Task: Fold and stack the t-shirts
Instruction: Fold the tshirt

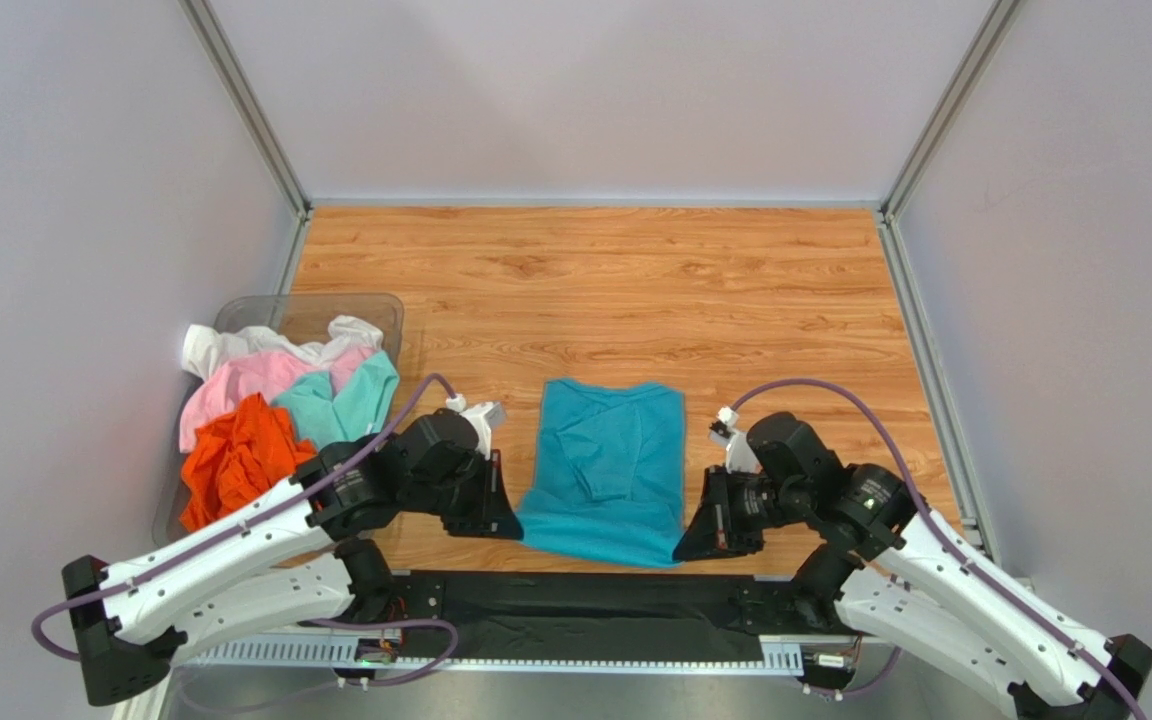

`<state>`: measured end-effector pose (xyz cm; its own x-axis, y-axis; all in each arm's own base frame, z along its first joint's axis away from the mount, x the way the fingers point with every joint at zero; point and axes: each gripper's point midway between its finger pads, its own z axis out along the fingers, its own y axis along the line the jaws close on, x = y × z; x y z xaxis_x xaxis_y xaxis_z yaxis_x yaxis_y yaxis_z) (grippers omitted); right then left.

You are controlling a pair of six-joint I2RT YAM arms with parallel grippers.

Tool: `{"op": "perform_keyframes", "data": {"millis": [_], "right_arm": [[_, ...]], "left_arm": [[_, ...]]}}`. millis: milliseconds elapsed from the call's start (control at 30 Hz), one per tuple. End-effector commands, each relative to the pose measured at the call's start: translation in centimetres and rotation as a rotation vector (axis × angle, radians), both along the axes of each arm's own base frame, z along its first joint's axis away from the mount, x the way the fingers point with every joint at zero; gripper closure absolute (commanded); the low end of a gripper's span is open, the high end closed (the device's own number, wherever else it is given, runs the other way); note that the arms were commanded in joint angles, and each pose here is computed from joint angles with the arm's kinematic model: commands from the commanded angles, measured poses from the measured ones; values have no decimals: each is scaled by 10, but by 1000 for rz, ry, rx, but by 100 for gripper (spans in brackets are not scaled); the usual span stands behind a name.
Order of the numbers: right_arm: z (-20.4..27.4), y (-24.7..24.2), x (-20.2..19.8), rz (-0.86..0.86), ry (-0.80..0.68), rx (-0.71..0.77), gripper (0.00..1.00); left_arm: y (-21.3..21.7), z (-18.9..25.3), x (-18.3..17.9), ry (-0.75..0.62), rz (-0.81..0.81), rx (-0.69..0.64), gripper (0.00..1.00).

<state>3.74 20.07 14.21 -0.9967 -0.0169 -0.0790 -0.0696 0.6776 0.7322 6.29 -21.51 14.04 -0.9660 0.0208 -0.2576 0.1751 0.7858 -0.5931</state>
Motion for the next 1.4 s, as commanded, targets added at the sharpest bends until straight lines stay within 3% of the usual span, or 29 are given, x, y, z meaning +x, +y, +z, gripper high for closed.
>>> {"op": "perform_keyframes", "data": {"millis": [0,267,433,800,1367], "right_arm": [[29,2,-19,31,90,65,100],[52,8,-8,-5,52,85,100],[47,8,11,-68,4,23,100],[46,-4,51,-215,-154,-52,100],[64,1,107,-265,-339,-85,100]], "left_arm": [[8,20,-7,4,0,-6,98],[4,49,4,-50,-2,-2,97],[-9,50,27,-123,11,13,97],[-46,69,68,-217,-36,-144,100],[-35,52,114,-203,48,-100,100]]}}
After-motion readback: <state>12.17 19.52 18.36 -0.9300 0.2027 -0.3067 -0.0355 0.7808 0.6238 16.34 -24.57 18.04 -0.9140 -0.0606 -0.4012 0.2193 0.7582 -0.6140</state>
